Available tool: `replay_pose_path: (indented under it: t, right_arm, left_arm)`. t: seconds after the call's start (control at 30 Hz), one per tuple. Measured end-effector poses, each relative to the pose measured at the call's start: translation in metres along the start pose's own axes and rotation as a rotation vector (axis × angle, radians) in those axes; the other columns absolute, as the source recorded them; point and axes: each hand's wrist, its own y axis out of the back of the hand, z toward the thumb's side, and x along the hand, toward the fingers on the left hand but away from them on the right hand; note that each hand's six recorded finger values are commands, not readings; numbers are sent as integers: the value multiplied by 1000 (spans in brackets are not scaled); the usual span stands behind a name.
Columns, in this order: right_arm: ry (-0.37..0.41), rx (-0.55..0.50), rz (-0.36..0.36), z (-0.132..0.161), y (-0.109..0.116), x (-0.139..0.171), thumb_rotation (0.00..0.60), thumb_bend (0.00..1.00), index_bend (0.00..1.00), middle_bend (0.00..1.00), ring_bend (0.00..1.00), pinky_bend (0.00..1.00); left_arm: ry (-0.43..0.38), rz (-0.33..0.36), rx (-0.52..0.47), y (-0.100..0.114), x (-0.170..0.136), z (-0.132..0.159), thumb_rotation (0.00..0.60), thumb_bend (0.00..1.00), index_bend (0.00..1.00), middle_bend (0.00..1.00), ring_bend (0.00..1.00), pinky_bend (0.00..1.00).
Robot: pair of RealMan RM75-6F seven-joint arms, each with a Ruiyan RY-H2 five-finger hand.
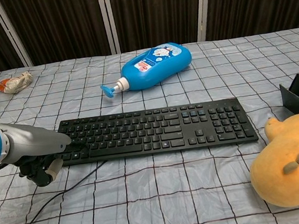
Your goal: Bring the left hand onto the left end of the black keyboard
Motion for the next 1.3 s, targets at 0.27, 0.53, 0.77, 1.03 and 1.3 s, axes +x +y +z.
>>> replay_pose_path:
  t: [0.27,0.53,0.77,1.03,1.3]
  right_arm:
    - [0,-2,-2,0,0,0,600,54,0,0,0,43]
    - [0,-3,-5,0,1,0,600,53,0,0,0,43]
    - [0,-3,-5,0,1,0,600,53,0,0,0,43]
    - [-2,-2,-4,0,1,0,600,53,0,0,0,43]
    - [-3,0,-4,-1,1,0,600,54,0,0,0,43]
  left_arm:
    - [3,-9,-3,-2,4,1,600,915,0,846,764,572]
    - [3,-25,-4,-5,8,1,600,917,0,846,764,572]
    - [-7,-25,-7,-5,6,2,600,916,0,845,764,572]
    - [-18,-11,-16,-2,3,3,600,918,0,841,758,571]
    - [-39,111,-53,22,-8,1,600,779,0,575,503,359]
